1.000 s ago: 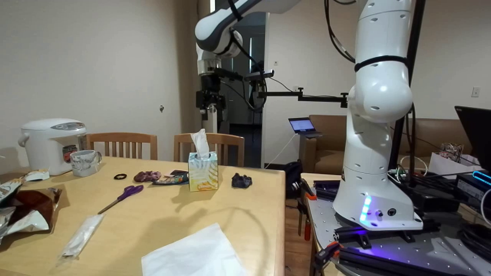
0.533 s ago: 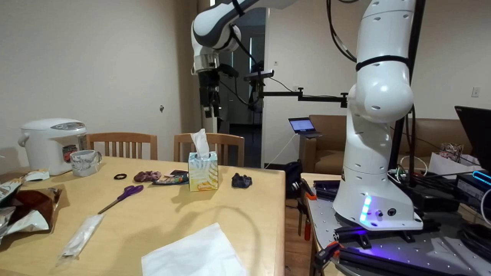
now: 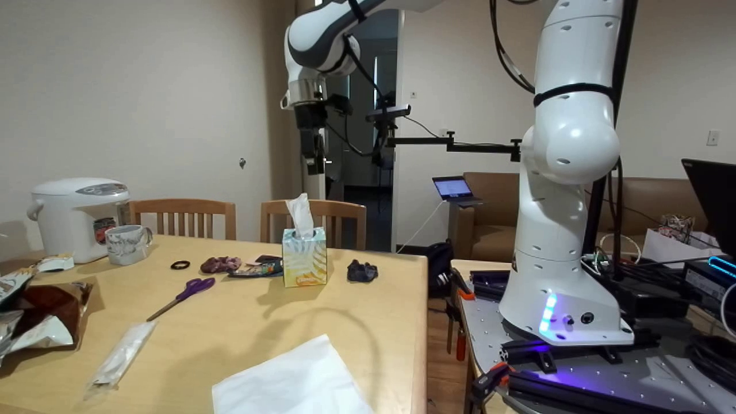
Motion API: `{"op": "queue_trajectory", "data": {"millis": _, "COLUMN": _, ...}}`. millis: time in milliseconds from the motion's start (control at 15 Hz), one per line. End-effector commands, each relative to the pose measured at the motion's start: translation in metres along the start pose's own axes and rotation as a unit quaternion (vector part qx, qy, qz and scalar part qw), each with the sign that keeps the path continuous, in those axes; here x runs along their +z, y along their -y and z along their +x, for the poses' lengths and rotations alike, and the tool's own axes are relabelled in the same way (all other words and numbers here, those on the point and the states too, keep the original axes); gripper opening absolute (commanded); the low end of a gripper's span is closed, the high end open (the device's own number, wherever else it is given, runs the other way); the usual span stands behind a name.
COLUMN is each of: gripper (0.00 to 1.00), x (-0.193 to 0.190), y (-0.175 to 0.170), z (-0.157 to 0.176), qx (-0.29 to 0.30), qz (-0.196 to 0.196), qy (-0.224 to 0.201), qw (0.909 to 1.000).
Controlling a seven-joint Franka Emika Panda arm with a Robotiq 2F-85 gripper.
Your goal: Remove a tissue from the box and put it on the table
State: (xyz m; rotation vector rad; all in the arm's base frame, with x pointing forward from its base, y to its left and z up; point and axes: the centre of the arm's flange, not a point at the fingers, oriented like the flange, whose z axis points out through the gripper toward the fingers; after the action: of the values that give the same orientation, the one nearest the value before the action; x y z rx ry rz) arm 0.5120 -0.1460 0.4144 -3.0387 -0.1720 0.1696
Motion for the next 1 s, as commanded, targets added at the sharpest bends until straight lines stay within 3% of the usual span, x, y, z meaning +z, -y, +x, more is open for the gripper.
{"op": "queue_trajectory", "data": {"millis": 0, "gripper": 1.00, "x": 0.006, "y": -0.006, "z": 0.012, "qx": -0.095, "qz": -0.006, "qy": 0.025, "qw": 0.9951}}
{"op": "queue_trajectory", "data": {"millis": 267, "gripper": 1.00, "x": 0.010, "y": -0.012, "z": 0.018, "qx": -0.191, "qz": -0.008, "qy": 0.047, "qw": 0.9805}}
{"op": "queue_trajectory", "data": {"millis": 600, "gripper": 1.00, "x": 0.012, "y": -0.022, "z": 0.020, "qx": -0.309, "qz": -0.035, "qy": 0.066, "qw": 0.9482}}
{"op": "queue_trajectory", "data": {"millis": 933, "gripper": 1.00, "x": 0.020, "y": -0.008, "z": 0.034, "qx": -0.412, "qz": -0.055, "qy": -0.005, "qw": 0.9095}}
